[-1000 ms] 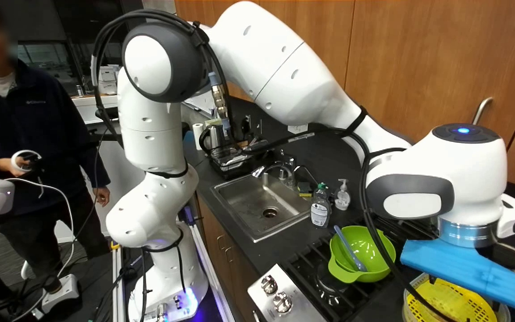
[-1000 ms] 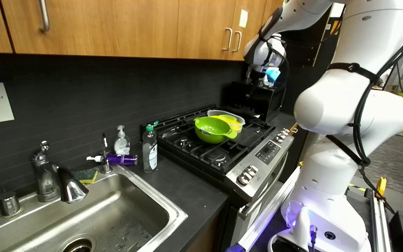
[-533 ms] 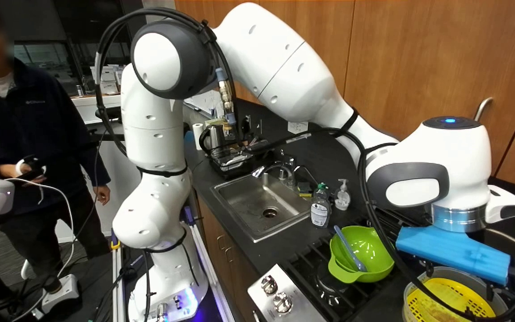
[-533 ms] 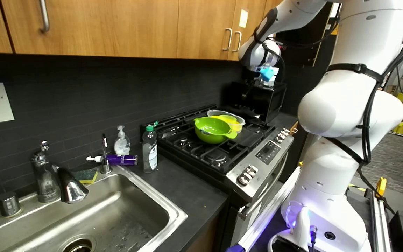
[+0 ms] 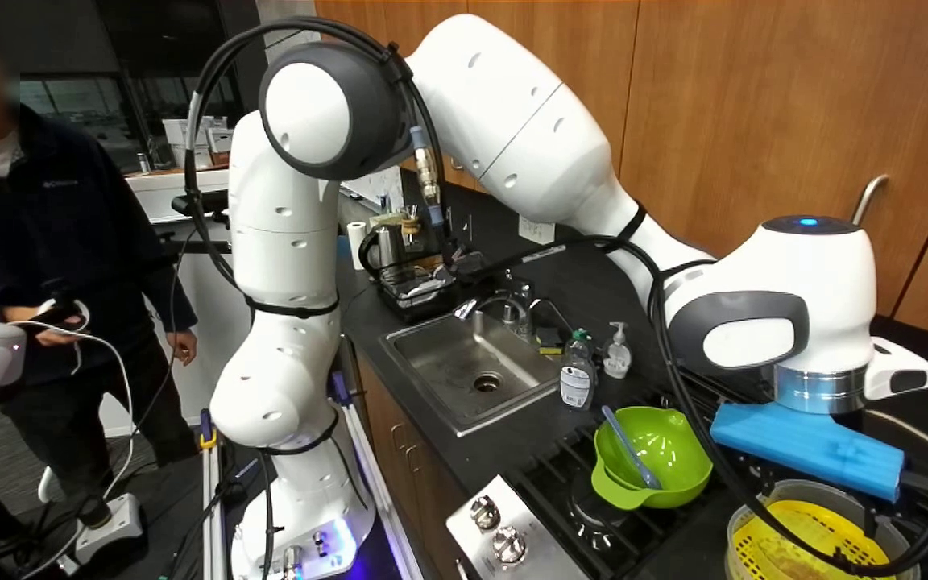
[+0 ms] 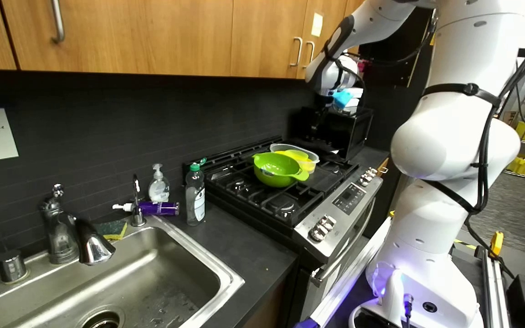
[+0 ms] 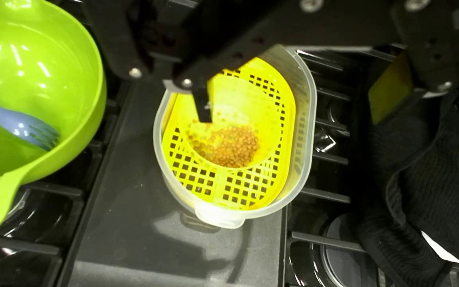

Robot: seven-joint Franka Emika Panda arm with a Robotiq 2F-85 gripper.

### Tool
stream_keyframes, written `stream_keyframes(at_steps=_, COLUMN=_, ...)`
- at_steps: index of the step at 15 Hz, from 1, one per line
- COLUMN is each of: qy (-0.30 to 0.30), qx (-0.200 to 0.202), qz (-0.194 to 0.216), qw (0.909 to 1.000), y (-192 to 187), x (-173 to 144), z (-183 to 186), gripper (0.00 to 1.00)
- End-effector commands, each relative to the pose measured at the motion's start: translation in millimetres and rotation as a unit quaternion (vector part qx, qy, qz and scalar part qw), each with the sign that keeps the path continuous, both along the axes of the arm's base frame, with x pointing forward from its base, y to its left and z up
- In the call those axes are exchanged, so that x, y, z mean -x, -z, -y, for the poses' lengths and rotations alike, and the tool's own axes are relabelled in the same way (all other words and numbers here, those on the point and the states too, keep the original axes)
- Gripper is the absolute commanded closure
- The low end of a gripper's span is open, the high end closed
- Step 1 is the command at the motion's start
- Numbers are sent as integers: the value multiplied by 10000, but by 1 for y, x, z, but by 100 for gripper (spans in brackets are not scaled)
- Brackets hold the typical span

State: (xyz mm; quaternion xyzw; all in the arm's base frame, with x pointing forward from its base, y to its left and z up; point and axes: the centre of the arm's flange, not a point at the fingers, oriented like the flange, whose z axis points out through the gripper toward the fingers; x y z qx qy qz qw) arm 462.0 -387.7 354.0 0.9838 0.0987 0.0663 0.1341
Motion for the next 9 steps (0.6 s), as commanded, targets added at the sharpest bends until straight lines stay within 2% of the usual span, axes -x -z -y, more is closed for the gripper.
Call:
stream_keyframes(at_steps=1, qy=-14, qx=65, qz=-177, qw=9998, y=7, x=-18, z=0, gripper=0)
stream_keyframes(at_steps=9, qy=-47, qx=-8, qz=-410, qw=9991, y=43, x=-44, z=6, gripper=0)
